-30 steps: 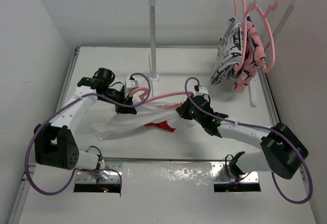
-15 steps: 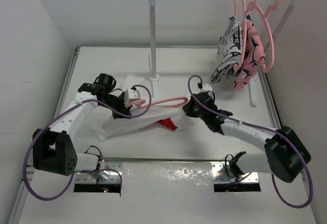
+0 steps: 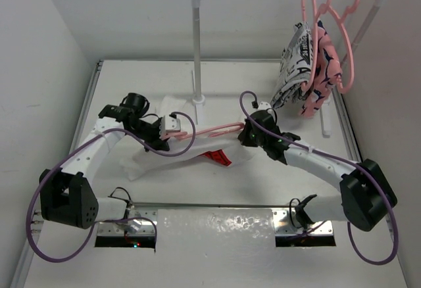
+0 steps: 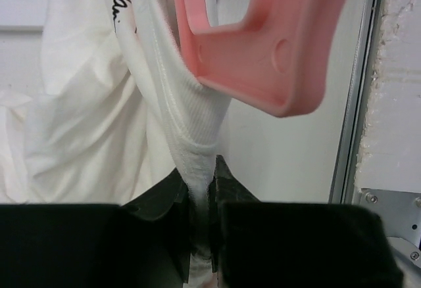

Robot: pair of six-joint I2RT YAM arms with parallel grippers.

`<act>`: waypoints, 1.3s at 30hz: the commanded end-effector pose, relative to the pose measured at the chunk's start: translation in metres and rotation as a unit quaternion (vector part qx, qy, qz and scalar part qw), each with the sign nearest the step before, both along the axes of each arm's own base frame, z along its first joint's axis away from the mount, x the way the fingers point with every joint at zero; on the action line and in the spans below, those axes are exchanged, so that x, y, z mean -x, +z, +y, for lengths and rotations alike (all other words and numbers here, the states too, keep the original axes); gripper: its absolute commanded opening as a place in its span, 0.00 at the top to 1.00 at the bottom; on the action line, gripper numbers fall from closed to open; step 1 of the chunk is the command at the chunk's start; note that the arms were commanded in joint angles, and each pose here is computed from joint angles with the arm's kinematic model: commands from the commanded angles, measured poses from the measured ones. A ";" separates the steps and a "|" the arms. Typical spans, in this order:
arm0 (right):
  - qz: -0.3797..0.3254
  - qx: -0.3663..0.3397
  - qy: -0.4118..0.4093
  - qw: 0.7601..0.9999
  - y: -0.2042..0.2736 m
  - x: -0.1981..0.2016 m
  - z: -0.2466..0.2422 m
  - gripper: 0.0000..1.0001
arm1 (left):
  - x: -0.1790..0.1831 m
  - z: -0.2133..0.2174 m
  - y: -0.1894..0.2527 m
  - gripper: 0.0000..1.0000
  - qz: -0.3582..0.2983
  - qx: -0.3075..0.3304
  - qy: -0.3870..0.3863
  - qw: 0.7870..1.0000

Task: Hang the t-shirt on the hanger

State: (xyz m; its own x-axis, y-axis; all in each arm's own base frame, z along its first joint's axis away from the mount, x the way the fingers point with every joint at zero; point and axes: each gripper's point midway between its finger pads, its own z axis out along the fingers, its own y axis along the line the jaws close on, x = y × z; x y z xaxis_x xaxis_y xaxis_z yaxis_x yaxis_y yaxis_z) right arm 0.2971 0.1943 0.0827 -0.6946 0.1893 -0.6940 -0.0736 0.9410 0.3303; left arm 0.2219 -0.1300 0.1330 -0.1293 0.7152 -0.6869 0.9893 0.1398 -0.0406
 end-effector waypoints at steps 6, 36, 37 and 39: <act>0.012 0.041 -0.075 0.996 -0.015 -0.004 -0.059 1.00 | 0.018 0.021 0.005 1.00 0.013 -0.046 -0.015 0.999; -0.175 0.185 0.366 0.895 0.083 0.001 0.065 0.92 | -0.019 -0.027 -0.012 1.00 0.029 -0.080 0.024 0.996; -0.158 0.184 0.391 0.888 0.078 0.010 0.066 0.84 | -0.019 -0.029 -0.010 1.00 0.029 -0.075 0.022 0.997; -0.151 0.178 0.431 0.872 0.079 0.024 0.067 0.57 | -0.018 -0.034 -0.007 1.00 0.031 -0.060 0.014 0.998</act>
State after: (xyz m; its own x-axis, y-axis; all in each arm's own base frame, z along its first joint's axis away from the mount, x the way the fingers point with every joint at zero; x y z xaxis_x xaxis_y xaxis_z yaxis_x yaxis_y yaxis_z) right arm 0.2903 0.2449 0.1444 -0.3815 -0.5010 -0.7768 -0.6975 0.7075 -0.1137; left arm 0.2395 -0.1507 0.1109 -0.1985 0.8248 -0.5294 0.9789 0.1933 -0.0660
